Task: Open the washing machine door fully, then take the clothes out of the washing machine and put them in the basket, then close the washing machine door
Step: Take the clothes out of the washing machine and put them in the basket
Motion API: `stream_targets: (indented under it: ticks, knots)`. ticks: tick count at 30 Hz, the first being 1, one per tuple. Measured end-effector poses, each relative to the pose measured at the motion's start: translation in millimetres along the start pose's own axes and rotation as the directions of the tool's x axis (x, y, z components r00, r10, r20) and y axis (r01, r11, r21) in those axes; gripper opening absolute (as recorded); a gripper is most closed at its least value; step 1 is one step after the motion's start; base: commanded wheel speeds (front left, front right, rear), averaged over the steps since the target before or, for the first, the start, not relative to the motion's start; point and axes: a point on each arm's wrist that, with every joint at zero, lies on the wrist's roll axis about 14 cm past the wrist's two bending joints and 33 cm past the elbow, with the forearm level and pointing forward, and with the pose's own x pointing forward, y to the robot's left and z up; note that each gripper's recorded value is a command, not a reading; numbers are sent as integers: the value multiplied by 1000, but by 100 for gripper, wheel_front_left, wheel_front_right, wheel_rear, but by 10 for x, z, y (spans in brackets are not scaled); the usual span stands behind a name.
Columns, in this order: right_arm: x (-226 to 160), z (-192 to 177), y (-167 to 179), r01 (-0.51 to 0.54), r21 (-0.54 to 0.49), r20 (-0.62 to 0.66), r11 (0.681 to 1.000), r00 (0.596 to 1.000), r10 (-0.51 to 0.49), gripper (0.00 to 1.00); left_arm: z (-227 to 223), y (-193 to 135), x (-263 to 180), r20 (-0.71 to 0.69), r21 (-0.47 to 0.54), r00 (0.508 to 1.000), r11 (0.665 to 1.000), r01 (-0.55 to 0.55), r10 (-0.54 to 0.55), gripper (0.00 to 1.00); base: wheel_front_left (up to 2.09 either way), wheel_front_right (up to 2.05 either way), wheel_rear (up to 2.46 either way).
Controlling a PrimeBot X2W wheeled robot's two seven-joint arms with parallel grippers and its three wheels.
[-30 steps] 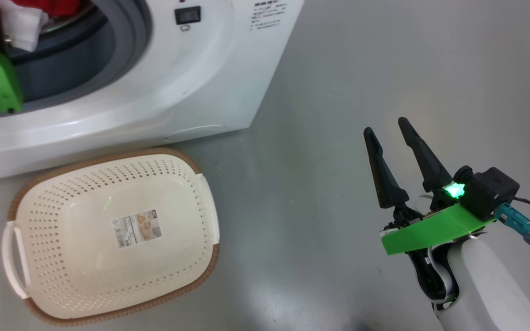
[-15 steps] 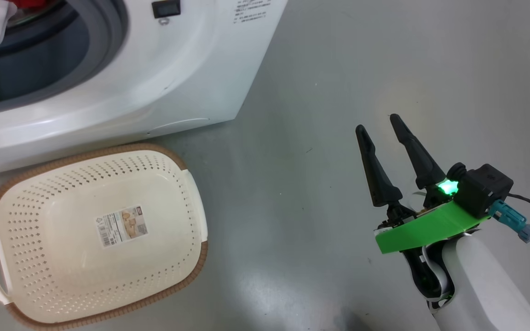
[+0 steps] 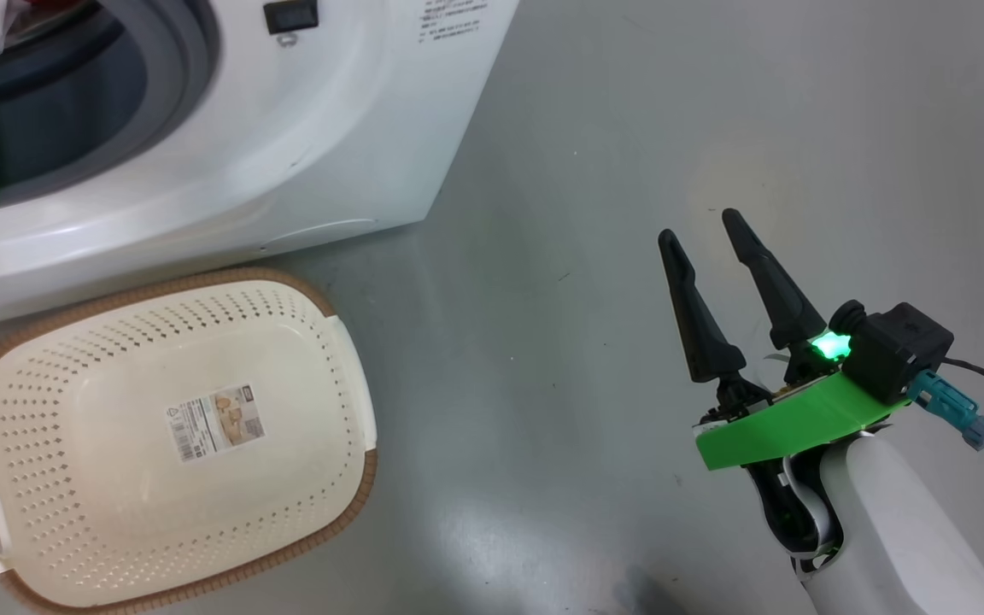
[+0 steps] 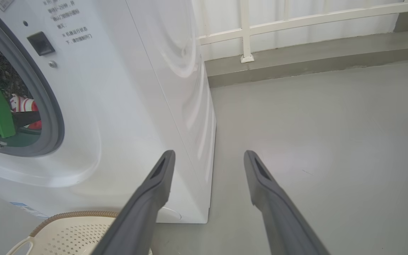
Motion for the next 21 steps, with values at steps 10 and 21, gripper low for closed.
stream_targets:
  ticks: [10,21]
  knots:
    - [2,96,59,-15,5,26,1000,1000,15,100,234,-15,-117,100,-78,995,997,8,0,0,0,0,0]
    - [-18,291,166,-41,5,77,999,996,41,100,447,-70,-447,219,-181,976,983,32,9,0,0,0,0]
